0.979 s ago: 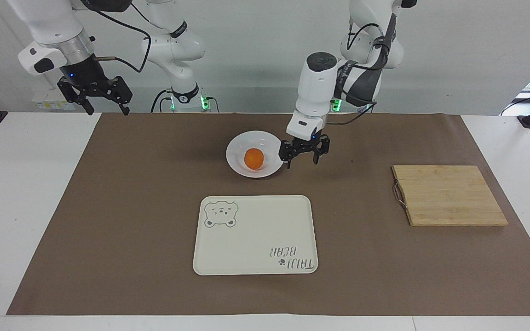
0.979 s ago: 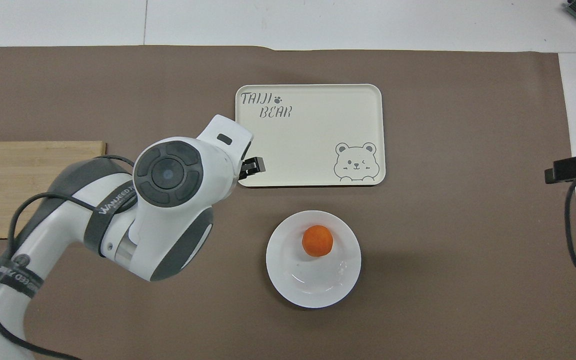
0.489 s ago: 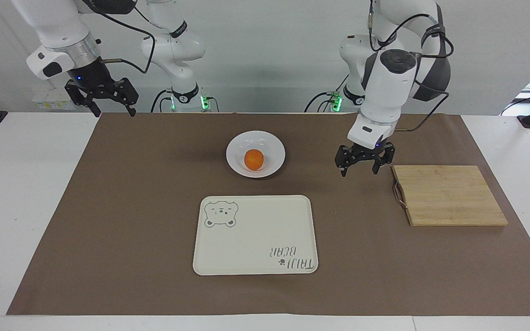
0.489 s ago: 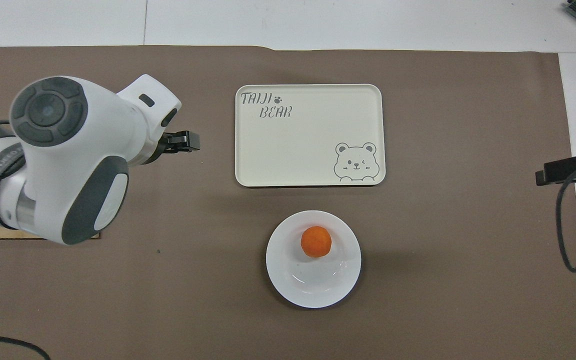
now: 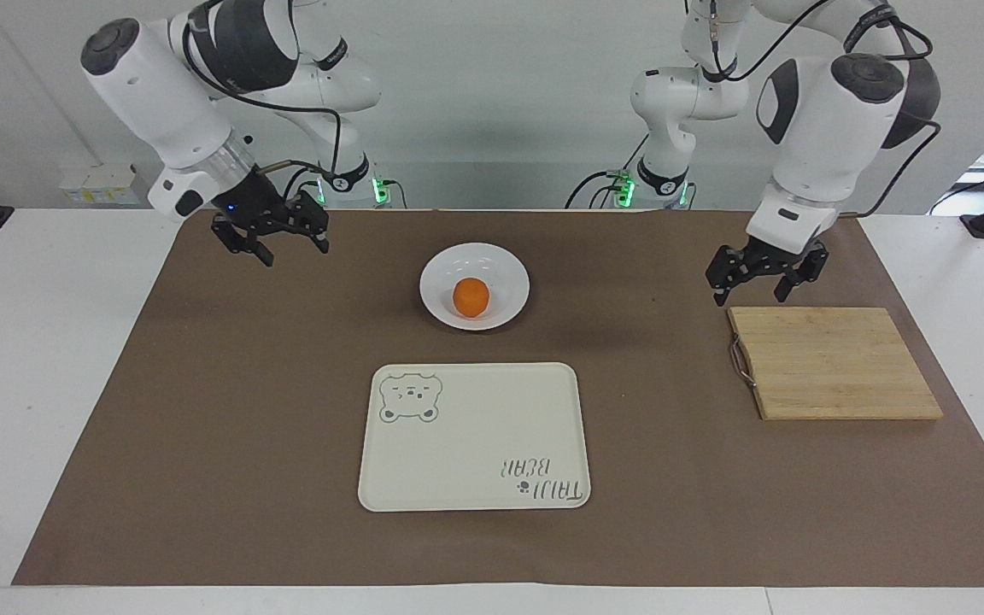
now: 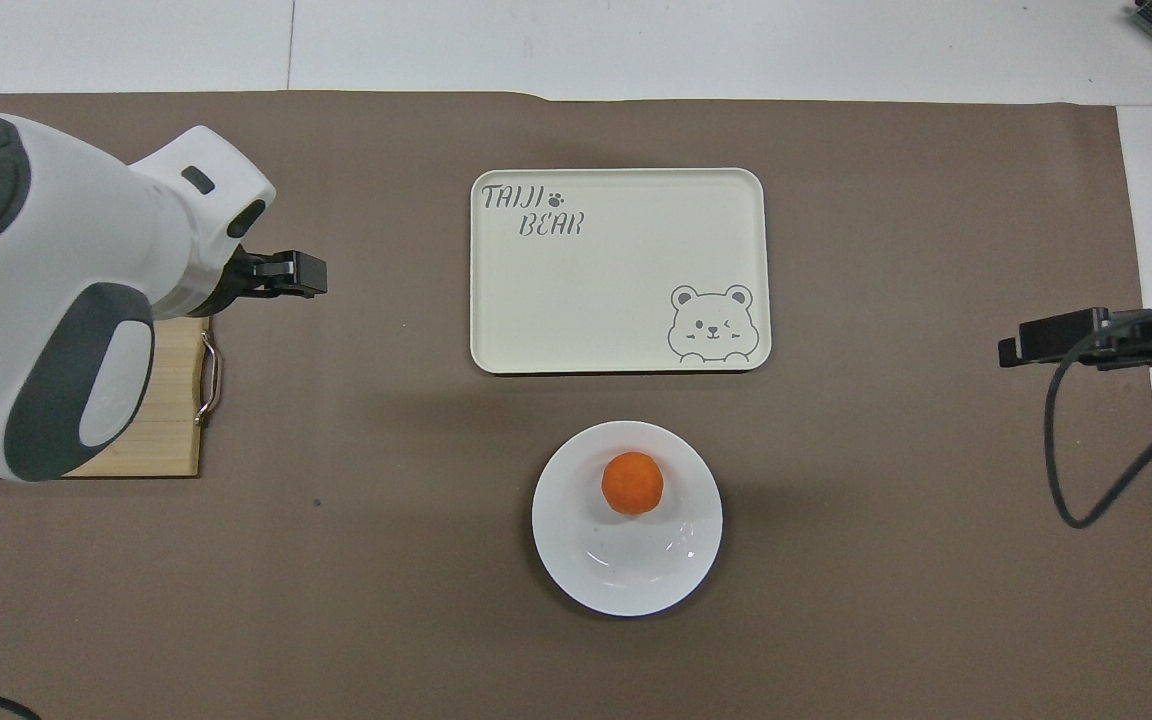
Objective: Place orange and plate with both arms
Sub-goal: 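Withdraw the left gripper while the right gripper reaches the plate rim, then grip the rim of the white plate with the right gripper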
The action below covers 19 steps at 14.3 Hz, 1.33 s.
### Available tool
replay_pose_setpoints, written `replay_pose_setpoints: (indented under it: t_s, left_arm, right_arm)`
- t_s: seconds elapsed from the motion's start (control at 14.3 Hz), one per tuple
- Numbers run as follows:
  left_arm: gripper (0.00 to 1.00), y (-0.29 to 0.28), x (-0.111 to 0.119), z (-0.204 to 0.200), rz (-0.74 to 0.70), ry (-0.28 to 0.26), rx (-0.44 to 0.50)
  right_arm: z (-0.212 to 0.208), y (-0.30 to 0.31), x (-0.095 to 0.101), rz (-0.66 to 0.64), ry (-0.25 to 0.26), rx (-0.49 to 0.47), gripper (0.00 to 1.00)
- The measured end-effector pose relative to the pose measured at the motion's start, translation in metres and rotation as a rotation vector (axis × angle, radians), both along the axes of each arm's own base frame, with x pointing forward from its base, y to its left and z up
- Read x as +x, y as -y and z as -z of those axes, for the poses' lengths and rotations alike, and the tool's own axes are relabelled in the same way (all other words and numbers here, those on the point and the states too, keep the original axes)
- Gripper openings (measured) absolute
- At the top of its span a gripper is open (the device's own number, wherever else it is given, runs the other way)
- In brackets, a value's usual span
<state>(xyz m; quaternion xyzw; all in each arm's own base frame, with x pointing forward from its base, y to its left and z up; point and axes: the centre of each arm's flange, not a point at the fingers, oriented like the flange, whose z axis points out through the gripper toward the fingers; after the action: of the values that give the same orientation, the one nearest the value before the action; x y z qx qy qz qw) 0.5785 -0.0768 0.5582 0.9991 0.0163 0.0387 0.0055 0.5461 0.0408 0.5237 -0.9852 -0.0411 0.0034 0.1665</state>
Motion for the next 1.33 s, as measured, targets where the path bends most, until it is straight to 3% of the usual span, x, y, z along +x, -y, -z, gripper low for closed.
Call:
replay_pose_setpoints:
  t_s: [0.28, 0.56, 0.91, 1.19, 1.33]
  left_arm:
    - [1.00, -0.040, -0.007, -0.027, 0.011, -0.051, 0.000]
    - [1.00, -0.044, -0.018, -0.051, 0.039, -0.082, 0.004]
    - [1.00, -0.042, -0.026, -0.058, 0.042, -0.081, 0.007]
    - [1.00, -0.042, -0.027, -0.057, 0.042, -0.091, 0.007]
    - [1.00, -0.042, -0.028, -0.058, 0.042, -0.091, 0.007]
  right_arm:
    - [0.095, -0.030, -0.002, -0.002, -0.028, 0.158, 1.00]
    - [0.166, -0.077, -0.034, 0.002, -0.054, 0.245, 1.00]
    - [0.199, -0.089, -0.061, 0.005, -0.104, 0.291, 1.00]
    - [0.238, -0.083, -0.090, 0.026, -0.103, 0.387, 1.00]
    - [0.241, -0.087, -0.094, 0.042, -0.112, 0.408, 1.00]
